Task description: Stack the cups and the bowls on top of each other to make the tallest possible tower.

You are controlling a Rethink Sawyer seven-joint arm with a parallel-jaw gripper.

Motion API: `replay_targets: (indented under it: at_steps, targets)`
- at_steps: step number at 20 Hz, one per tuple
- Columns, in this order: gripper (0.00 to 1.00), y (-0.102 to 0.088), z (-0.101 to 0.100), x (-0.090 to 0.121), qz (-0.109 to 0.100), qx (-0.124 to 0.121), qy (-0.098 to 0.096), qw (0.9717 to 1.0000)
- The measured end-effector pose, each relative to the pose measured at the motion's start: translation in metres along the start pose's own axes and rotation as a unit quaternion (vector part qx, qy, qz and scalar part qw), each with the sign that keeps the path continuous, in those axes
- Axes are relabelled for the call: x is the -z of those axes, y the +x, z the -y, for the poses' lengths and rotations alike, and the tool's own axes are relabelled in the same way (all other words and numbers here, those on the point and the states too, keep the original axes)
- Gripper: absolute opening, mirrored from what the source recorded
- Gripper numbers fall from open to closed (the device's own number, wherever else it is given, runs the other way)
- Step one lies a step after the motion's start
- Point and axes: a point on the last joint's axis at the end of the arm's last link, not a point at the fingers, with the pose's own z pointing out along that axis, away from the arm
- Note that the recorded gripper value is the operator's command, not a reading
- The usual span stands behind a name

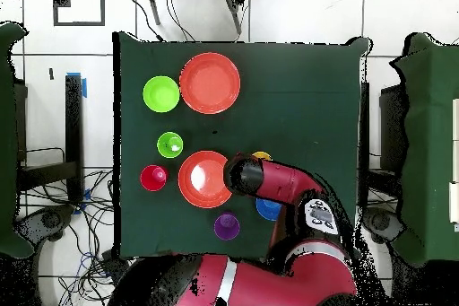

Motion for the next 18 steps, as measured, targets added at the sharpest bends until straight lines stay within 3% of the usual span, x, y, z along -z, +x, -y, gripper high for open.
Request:
replay_targets:
  at_steps: [1,2,10,18]
  targets:
    - [1.00,0.001,0.000,-0.001,-0.001,0.000,0.000,1.0000]
    - [0.00,0.001,0.001,-0.001,0.000,0.005,0.001,1.0000]
    - [0.00,-0.001,0.002,0.005,0.008,0.013,0.002,0.9999]
    - [0.00,0.001,-0.002,0.013,-0.009,0.015,0.003,0.9998]
